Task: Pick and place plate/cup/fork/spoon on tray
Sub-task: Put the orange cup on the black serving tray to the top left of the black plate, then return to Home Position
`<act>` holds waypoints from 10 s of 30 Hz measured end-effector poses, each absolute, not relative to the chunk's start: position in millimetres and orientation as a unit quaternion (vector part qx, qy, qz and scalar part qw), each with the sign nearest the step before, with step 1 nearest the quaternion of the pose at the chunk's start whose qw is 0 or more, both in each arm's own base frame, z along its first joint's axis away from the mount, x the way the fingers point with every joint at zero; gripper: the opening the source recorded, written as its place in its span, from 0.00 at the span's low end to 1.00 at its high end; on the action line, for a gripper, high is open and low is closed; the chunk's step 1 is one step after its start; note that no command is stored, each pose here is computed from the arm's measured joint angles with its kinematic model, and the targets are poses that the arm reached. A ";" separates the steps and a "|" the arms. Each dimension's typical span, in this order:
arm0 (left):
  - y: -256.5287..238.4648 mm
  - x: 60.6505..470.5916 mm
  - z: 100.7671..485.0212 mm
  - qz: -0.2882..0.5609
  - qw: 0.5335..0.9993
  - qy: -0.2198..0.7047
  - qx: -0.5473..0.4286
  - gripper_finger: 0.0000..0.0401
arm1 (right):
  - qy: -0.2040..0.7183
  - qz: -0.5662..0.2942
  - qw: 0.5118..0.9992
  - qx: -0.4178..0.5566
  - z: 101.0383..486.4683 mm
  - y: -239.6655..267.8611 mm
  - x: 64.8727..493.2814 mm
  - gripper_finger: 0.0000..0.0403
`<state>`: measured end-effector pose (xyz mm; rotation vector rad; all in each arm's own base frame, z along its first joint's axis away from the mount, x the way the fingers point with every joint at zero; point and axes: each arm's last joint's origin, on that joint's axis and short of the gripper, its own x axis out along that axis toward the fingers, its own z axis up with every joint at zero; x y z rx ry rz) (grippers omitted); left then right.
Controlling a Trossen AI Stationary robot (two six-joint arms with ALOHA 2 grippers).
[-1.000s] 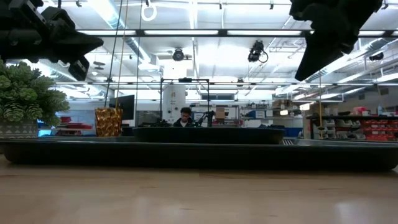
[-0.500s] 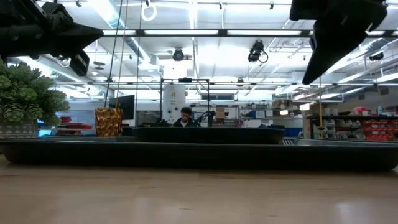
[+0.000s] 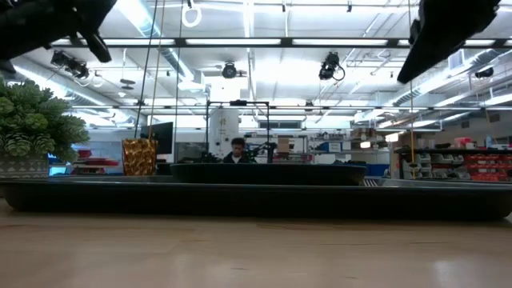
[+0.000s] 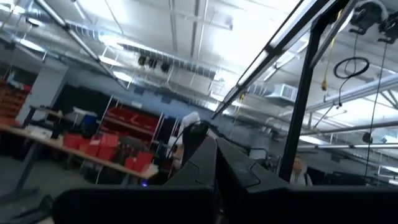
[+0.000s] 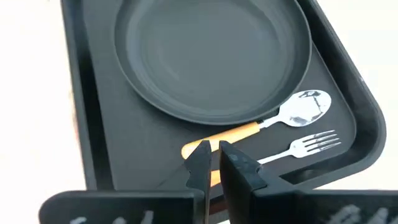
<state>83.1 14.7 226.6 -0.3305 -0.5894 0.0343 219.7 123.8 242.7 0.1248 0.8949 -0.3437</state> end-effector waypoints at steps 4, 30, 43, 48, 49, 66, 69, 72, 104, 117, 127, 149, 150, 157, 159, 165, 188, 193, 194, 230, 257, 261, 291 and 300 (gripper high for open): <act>14.6 82.5 227.5 0.016 0.942 -0.295 -0.160 0.03 | 0.390 -0.167 0.904 0.052 259.6 123.2 205.5 0.08; 42.1 84.2 223.8 0.406 0.912 -0.053 -0.036 0.03 | 0.290 -0.306 0.906 0.016 300.1 59.6 184.4 0.08; 106.5 112.2 272.7 0.542 0.812 0.167 -0.139 0.03 | 0.311 -0.303 0.901 -0.015 299.9 49.4 190.5 0.08; 160.6 135.6 258.6 0.538 0.780 0.260 -0.186 0.13 | 0.309 -0.302 0.901 -0.026 300.5 49.4 191.0 0.08; 172.0 139.7 254.6 0.536 0.773 0.276 -0.197 0.17 | 0.310 -0.302 0.901 -0.027 300.5 49.4 191.0 0.08; 261.6 183.6 237.7 0.522 0.719 0.397 -0.228 0.63 | 0.362 -0.292 0.885 0.017 261.6 49.5 184.9 0.08; 262.9 184.4 241.6 0.524 0.721 0.392 -0.227 0.62 | 0.368 -0.294 0.882 0.016 255.5 49.0 183.6 0.08; 262.2 183.9 241.1 0.527 0.717 0.391 -0.235 0.60 | 0.372 -0.295 0.880 0.013 251.9 48.7 182.8 0.08; 242.2 199.1 186.6 0.481 0.621 0.567 -0.248 0.46 | 0.378 -0.291 0.879 0.005 251.1 48.7 182.3 0.08; 196.1 238.2 200.0 0.409 0.679 0.584 -0.172 0.05 | 0.384 -0.275 0.881 0.027 250.8 50.3 183.2 0.08; 110.1 261.0 249.3 0.318 0.772 0.541 -0.099 0.04 | 0.360 -0.269 0.892 0.044 253.7 52.1 188.0 0.08; 23.4 287.3 229.7 0.123 0.784 0.608 -0.023 0.05 | 0.352 -0.233 0.903 0.079 256.4 56.0 193.4 0.08; 25.5 288.3 226.2 0.124 0.779 0.615 -0.020 0.05 | 0.352 -0.233 0.903 0.080 256.4 56.1 193.4 0.08; 34.9 292.3 212.9 0.125 0.760 0.637 -0.016 0.06 | 0.362 -0.221 0.902 0.085 255.7 56.8 193.1 0.08; 37.0 292.0 212.7 0.127 0.759 0.638 -0.018 0.06 | 0.363 -0.220 0.901 0.084 255.5 56.7 192.9 0.08; 40.2 291.5 212.8 0.137 0.758 0.637 -0.028 0.12 | 0.365 -0.219 0.901 0.084 255.4 56.8 192.8 0.08; 51.7 308.2 220.8 0.235 0.795 0.552 0.086 0.42 | 0.384 -0.244 0.889 0.054 223.6 57.2 181.8 0.01; 56.3 311.9 225.2 0.236 0.808 0.531 0.096 0.42 | 0.397 -0.248 0.882 0.044 213.7 55.5 178.0 0.02; 57.1 311.7 227.0 0.237 0.809 0.530 0.095 0.42 | 0.396 -0.248 0.883 0.045 213.8 55.6 178.3 0.02; 29.7 314.3 312.6 0.110 0.900 0.417 0.064 0.42 | 0.348 -0.205 0.913 0.060 228.5 61.6 191.0 0.02; -40.0 327.8 285.3 0.118 0.945 0.290 0.095 0.42 | 0.253 -0.163 0.953 0.028 246.3 67.7 207.3 0.02; -41.4 324.7 292.6 0.138 0.944 0.274 0.122 0.42 | 0.243 -0.161 0.956 0.035 248.2 68.2 208.6 0.02; -7.5 128.3 294.6 0.170 0.984 0.052 -0.027 0.42 | 0.215 -0.156 0.963 0.053 253.4 69.5 211.9 0.02; -7.2 117.1 311.1 0.136 0.987 -0.074 -0.040 0.42 | 0.210 -0.155 0.964 0.056 254.2 69.8 212.3 0.02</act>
